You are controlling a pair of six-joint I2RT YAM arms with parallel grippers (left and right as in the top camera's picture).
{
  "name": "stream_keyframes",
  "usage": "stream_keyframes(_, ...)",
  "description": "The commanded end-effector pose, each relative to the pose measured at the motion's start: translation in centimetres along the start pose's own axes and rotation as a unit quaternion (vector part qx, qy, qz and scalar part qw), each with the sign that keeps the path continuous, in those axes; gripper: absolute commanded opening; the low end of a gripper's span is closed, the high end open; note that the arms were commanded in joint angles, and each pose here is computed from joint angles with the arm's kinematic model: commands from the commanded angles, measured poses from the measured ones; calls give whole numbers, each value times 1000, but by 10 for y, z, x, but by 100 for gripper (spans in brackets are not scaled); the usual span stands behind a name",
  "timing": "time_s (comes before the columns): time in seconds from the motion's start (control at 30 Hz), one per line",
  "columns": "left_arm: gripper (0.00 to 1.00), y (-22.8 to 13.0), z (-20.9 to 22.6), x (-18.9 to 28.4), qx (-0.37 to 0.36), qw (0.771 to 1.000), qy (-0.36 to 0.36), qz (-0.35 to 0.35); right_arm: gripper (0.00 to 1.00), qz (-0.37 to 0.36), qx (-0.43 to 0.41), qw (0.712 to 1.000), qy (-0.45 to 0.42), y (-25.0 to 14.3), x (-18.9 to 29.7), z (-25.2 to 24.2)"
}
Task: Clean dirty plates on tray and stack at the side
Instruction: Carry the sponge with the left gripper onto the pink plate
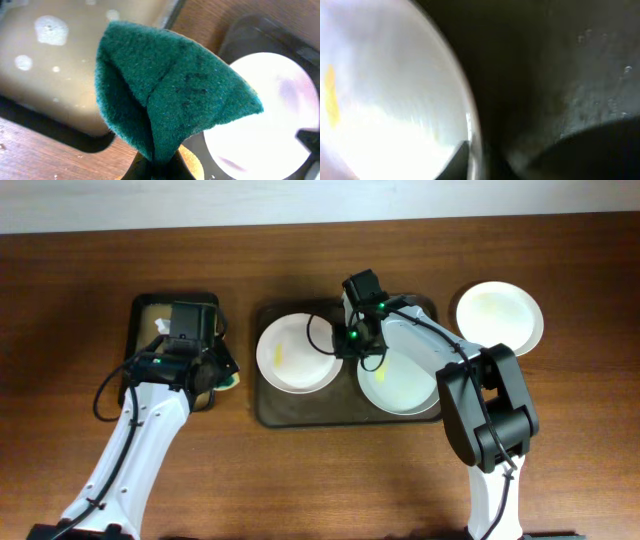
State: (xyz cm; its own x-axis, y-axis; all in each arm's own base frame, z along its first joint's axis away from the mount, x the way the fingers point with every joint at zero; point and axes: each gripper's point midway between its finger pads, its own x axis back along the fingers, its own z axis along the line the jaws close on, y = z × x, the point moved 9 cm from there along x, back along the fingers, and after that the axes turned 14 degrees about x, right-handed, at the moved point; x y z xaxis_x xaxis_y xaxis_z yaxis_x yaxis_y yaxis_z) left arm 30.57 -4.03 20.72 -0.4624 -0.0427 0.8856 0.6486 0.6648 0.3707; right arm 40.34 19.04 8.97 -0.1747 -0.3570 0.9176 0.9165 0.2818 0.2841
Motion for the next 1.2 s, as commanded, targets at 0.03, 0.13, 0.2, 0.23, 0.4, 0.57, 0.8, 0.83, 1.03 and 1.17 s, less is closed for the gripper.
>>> stream_keyframes(0.03,0,-3,-13,4,-20,999,-25,-5,32,-25,9,1000,-13,8,7,3)
stream_keyframes(0.13,0,-8,-30,2,-32,997,-69,3,28,-41,17,999,-11,13,5,6)
stream_keyframes(0.2,0,-13,-44,-5,-43,995,-92,3,15,-40,28,999,-9,12,0,11)
stream_keyframes(0.23,0,-15,-50,-9,-47,994,-98,2,13,-35,37,999,-9,10,-6,12)
stream_keyframes(0.4,0,-34,-80,-48,-89,987,-133,19,4,-9,41,999,-8,0,-25,15)
stream_keyframes(0.57,0,-50,-93,-76,-127,978,-160,53,4,22,69,997,-11,-9,-25,13)
stream_keyframes(0.8,0,-57,-90,-94,-129,979,-144,67,8,28,108,993,-42,0,1,16)
stream_keyframes(0.83,0,-57,-90,-94,-129,979,-144,68,8,35,116,992,-42,-1,2,17)
stream_keyframes(1.03,0,-75,-91,-110,-140,974,-141,107,5,47,120,991,-41,-5,3,16)
stream_keyframes(1.17,0,-86,-87,-127,-143,973,-127,128,5,49,119,991,-42,-5,3,15)
